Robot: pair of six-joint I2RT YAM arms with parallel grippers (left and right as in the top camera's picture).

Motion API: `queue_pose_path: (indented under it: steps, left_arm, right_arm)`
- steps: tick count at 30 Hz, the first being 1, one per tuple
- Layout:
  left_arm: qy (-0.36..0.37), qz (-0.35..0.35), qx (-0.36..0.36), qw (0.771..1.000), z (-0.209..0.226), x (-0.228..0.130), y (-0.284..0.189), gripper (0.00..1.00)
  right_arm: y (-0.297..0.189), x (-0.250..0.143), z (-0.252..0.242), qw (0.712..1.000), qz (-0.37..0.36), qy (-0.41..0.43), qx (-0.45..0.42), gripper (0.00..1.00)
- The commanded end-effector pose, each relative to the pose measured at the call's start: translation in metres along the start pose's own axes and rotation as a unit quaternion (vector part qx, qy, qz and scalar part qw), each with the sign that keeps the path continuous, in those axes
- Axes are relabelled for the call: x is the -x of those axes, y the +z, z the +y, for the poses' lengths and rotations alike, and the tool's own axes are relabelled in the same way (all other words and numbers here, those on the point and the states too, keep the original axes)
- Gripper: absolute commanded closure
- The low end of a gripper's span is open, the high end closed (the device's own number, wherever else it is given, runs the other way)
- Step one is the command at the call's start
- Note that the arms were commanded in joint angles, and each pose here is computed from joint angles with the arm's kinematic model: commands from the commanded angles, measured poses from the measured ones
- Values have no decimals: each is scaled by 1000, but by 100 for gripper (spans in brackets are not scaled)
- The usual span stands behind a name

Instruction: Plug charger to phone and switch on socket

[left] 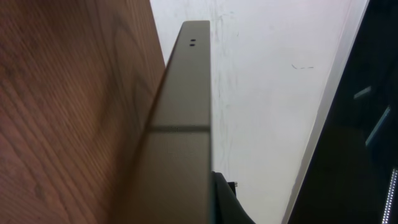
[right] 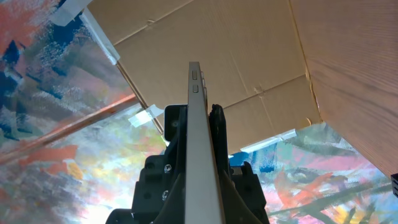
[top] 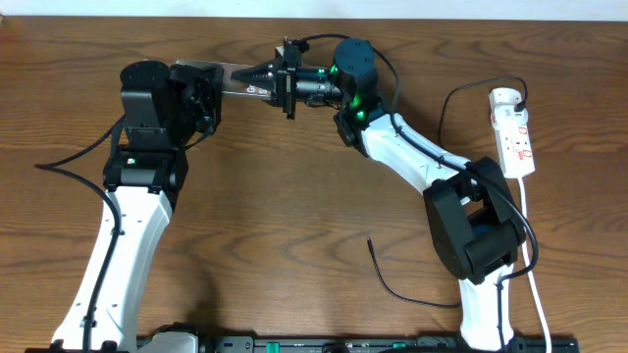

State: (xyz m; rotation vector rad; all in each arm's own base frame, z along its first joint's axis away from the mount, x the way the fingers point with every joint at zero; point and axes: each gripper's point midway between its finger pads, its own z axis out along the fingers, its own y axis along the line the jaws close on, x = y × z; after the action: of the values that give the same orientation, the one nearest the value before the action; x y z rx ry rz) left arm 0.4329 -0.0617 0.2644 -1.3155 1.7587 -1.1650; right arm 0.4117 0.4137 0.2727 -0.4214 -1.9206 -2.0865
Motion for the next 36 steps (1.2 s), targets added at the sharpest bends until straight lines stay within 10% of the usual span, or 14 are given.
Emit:
queue_pose_path:
  steps: [1,8,13,24,36]
  left_arm:
    - [26,-3,3,1000,1,0,0,93]
    - [26,-3,3,1000,1,0,0,93]
    - [27,-4,3,1000,1,0,0,93]
    - [37,-12,4,999,1,3,-1,93]
    - [35,-23,1,999,2,27,-6,93]
  right_arm:
    - [8,-22,7,998,35,-53,-4,99]
    - [8,-22,6,998,36,-53,-5,98]
    - [8,-22,6,998,37,-53,-5,78]
    - [8,-23,6,997,37,-66,-4,1]
    - [-9,-15,9,993,42,-110,-9,1]
